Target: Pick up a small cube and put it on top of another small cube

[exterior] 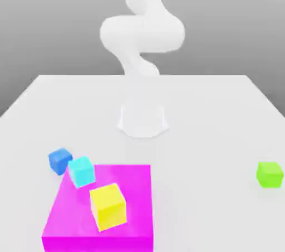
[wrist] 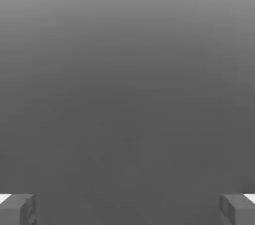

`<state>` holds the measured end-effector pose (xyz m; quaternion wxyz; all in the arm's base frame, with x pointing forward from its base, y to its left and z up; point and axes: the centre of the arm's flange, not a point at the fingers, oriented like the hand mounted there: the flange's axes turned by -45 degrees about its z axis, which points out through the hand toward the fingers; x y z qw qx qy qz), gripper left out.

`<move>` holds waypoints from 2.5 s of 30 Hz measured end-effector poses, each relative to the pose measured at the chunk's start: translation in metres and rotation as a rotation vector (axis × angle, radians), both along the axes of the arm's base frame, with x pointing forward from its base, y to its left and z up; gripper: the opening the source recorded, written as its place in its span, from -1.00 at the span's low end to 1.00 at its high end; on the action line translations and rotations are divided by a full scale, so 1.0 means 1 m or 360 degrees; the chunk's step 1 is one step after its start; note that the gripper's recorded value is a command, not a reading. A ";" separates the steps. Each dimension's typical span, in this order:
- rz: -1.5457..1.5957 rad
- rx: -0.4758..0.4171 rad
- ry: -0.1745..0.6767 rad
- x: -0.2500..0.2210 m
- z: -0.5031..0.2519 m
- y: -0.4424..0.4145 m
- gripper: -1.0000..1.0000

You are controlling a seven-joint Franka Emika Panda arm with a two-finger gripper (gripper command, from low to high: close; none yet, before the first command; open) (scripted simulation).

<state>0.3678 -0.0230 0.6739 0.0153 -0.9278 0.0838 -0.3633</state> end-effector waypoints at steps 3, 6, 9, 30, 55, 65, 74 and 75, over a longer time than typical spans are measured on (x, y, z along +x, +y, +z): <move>-0.0273 0.0161 0.0099 0.020 -0.048 -0.031 0.00; -0.0542 0.0308 0.0184 0.031 -0.095 -0.061 0.00; -0.0817 0.0449 0.0262 0.035 -0.142 -0.090 0.00; -0.2911 0.1228 0.0584 -0.105 -0.442 -0.214 0.00; -0.3284 0.1322 0.0597 -0.145 -0.502 -0.214 -1.00; -0.2723 0.1061 0.0618 -0.003 -0.437 -0.167 -1.00; -0.2616 0.1040 0.0746 0.104 -0.359 -0.044 -1.00; -0.2672 0.1072 0.0763 0.103 -0.352 -0.046 -1.00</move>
